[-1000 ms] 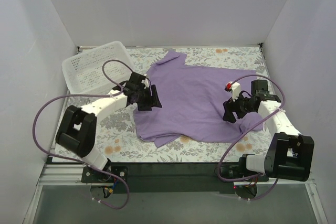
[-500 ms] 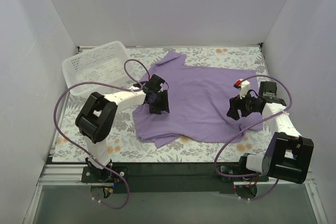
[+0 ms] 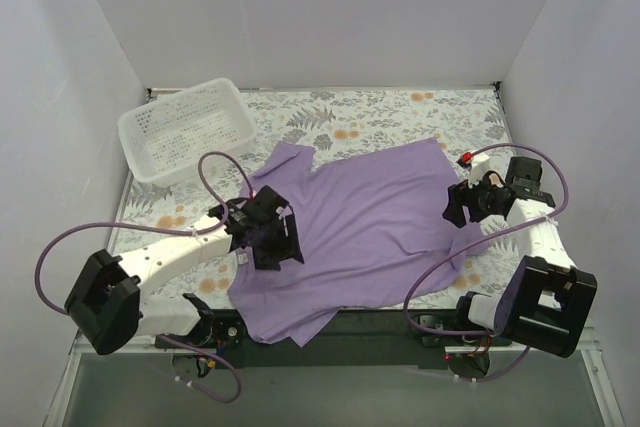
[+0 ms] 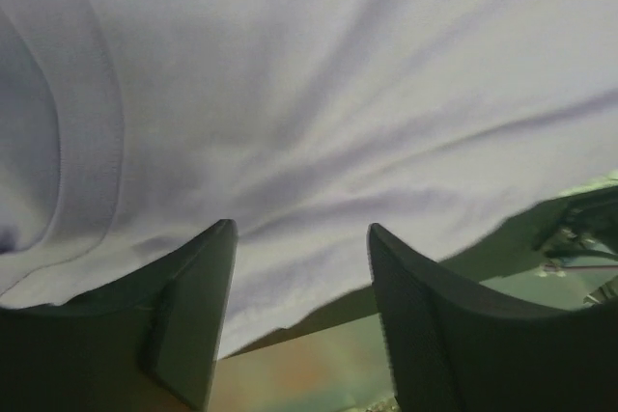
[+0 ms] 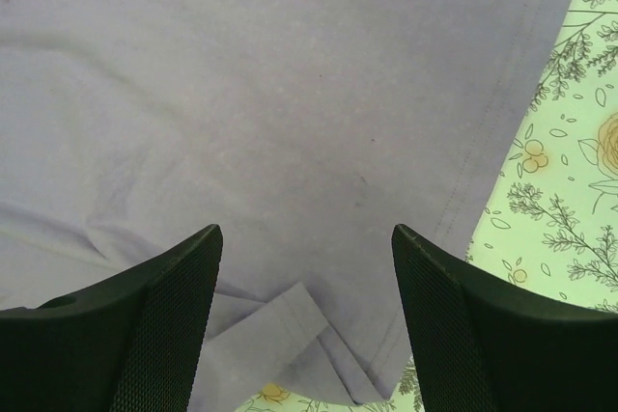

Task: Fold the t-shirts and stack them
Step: Flatten the tshirt out

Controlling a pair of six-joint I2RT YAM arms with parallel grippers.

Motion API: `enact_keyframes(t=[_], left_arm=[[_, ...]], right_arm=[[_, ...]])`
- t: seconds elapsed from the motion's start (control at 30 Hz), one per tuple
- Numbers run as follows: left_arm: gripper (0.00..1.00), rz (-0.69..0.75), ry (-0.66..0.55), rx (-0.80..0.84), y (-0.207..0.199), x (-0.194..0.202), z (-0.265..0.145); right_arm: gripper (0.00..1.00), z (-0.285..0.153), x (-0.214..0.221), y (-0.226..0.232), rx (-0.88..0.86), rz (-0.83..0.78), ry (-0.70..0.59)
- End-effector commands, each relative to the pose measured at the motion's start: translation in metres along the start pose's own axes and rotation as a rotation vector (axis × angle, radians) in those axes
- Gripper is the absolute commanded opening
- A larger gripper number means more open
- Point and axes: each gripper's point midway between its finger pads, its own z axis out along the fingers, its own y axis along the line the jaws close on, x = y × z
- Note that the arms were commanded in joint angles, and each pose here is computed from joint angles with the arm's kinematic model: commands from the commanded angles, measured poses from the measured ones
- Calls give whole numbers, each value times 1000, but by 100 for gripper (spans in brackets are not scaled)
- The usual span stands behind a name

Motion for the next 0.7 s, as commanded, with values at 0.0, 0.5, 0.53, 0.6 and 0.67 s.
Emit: enact_keyframes(t=[0.0,0.5,0.53,0.6,0.67], left_arm=[[63,71,-240,130,-50,-51,-57],[46,649,-541,-328,-52,-305,-20],[44,662,-559,-335,-57,-316,-20],[41,697,-533,-393,-50,-326,2],[41,708,-544,-420,-51,-339,10]], right_arm=[[77,-7,-13,-9,28,-43,-51],[77,6,-41,14,-203,74,-163],[76,7,-40,15,-209,75,-162],[76,9,-38,15,-217,81,-158],[76,10,-37,15,-217,79,-154]])
